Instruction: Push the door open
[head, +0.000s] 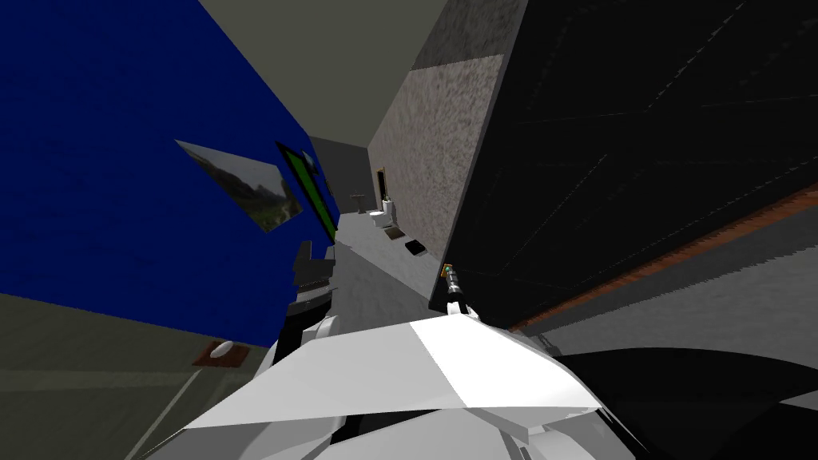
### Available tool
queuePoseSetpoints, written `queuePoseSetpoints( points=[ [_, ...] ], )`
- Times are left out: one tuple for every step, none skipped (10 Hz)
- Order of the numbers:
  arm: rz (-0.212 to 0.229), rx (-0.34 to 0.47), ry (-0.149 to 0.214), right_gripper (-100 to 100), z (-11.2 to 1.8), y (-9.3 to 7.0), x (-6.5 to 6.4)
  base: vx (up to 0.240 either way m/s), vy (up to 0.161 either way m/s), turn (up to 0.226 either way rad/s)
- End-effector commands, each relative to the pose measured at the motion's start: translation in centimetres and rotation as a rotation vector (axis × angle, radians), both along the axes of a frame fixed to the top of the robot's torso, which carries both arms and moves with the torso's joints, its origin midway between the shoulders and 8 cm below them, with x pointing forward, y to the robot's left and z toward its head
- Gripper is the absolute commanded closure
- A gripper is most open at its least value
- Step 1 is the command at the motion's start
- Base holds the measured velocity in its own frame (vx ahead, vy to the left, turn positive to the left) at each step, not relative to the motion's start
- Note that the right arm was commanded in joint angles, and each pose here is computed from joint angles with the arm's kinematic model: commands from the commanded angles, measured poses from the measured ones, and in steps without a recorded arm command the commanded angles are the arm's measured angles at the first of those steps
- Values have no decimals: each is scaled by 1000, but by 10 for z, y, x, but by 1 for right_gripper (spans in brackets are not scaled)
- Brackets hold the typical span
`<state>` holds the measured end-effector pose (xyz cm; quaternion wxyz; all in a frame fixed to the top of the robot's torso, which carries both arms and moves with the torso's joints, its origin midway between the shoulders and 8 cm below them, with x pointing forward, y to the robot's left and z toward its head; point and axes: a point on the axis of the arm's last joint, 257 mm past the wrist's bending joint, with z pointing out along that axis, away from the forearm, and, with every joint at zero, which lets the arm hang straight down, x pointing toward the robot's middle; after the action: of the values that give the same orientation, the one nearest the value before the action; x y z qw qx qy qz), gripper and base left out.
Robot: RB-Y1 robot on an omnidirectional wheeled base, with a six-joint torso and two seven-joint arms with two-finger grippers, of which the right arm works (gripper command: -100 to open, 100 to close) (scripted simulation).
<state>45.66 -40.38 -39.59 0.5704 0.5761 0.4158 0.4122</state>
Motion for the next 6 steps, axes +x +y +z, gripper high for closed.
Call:
queuePoseSetpoints(
  points=[
    [-19,-3,-4,100,2,-8,-2,202,9,-41],
    [-32,-3,-5,100,3,-13,-4,212,32,-49],
    [-47,-3,-5,100,3,-19,-6,206,20,-54],
    [-63,-3,-6,100,3,-25,-9,219,21,-47],
    [-79,-3,-6,100,3,-32,-11,214,24,-59],
    [-104,-4,-7,100,3,-41,-16,226,67,-51]
  ],
)
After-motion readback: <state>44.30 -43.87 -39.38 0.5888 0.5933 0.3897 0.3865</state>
